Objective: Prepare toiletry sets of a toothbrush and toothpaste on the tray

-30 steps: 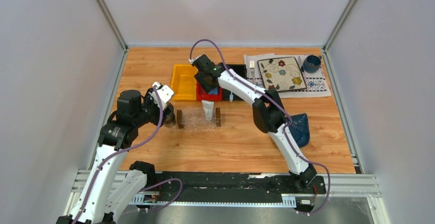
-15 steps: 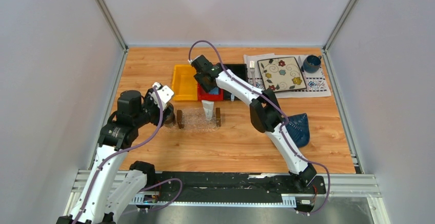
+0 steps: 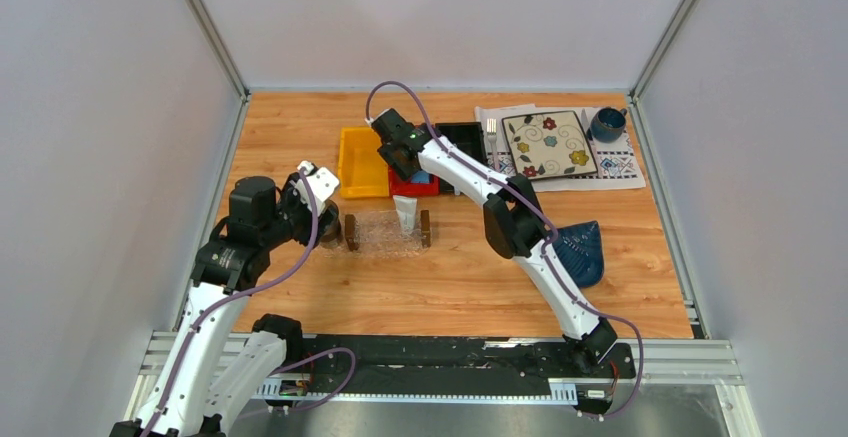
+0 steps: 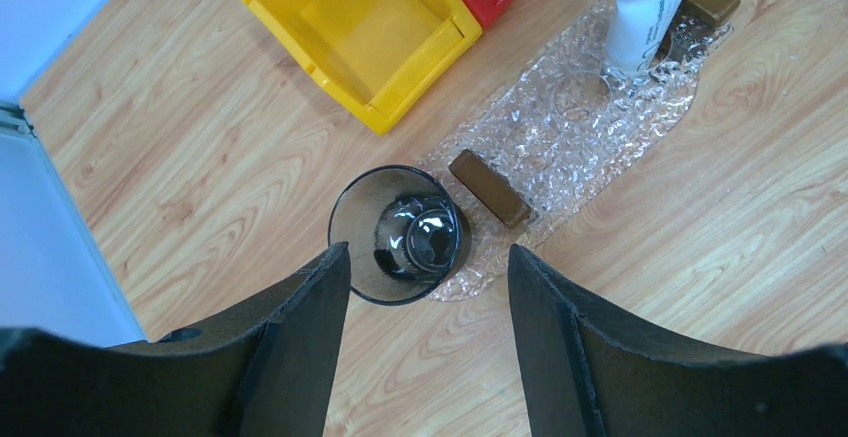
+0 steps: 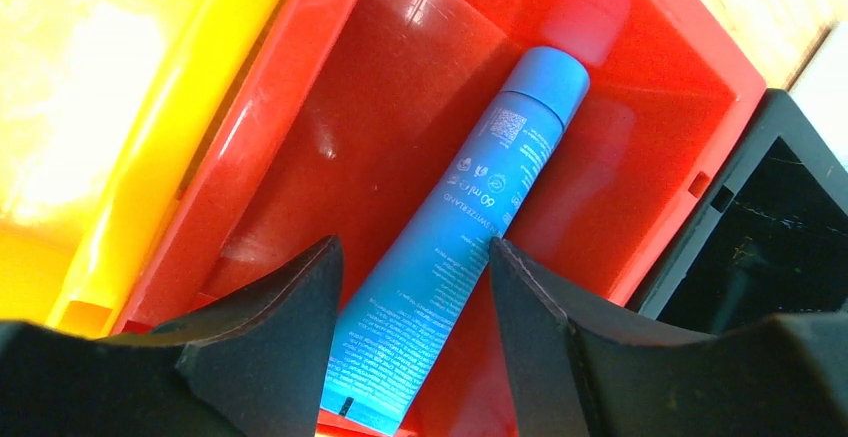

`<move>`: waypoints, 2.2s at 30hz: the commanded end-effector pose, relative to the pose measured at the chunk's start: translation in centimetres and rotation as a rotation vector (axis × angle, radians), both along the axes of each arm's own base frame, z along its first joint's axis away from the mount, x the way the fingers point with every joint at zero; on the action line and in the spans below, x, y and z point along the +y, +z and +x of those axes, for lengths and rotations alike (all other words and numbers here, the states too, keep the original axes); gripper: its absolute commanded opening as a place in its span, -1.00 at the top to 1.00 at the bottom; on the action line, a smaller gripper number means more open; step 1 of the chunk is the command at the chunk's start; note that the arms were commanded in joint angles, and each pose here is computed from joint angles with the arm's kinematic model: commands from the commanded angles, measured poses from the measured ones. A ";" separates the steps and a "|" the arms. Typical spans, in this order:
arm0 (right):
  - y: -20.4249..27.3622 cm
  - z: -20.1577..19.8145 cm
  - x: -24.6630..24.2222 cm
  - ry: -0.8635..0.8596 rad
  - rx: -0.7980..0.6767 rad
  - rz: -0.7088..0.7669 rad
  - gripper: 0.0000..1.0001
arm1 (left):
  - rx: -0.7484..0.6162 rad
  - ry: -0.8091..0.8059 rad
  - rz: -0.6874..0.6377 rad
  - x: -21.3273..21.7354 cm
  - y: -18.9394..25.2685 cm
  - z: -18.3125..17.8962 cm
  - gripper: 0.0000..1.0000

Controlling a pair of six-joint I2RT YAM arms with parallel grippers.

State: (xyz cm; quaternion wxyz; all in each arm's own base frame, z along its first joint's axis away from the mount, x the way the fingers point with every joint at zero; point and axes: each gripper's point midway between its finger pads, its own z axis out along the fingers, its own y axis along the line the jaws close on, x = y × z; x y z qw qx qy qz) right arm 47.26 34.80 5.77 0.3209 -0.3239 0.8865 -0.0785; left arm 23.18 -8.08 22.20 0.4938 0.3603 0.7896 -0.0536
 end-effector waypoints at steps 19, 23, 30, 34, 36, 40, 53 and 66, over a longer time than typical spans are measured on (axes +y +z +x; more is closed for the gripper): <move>-2.8 0.0 -0.3 0.017 0.003 -0.096 -0.03 | -0.016 -0.006 0.011 0.2 -0.4 0.2 -0.35; -2.5 0.1 -0.3 0.020 -0.003 -0.096 0.17 | -0.019 -0.007 0.009 0.1 -0.3 0.2 -0.34; -0.8 0.2 0.2 0.023 -0.030 -0.070 0.38 | -0.019 -0.011 0.009 0.1 -0.3 0.1 -0.35; 0.4 0.4 0.6 0.026 -0.056 -0.058 0.46 | -0.018 -0.013 0.010 0.1 -0.4 0.0 -0.35; 1.0 0.6 0.6 0.024 -0.068 -0.055 0.50 | -0.017 -0.014 0.011 0.1 -0.4 0.0 -0.35; 1.9 1.0 0.6 0.017 -0.097 -0.055 0.57 | -0.021 -0.015 0.015 0.2 -0.4 0.0 -0.34; 4.5 2.7 0.2 -0.019 -0.181 -0.034 0.74 | -0.016 -0.018 0.017 0.2 -0.5 -0.1 -0.34; 5.1 3.9 0.1 -0.067 -0.206 0.035 0.87 | -0.016 -0.018 0.024 0.2 -0.6 0.0 -0.34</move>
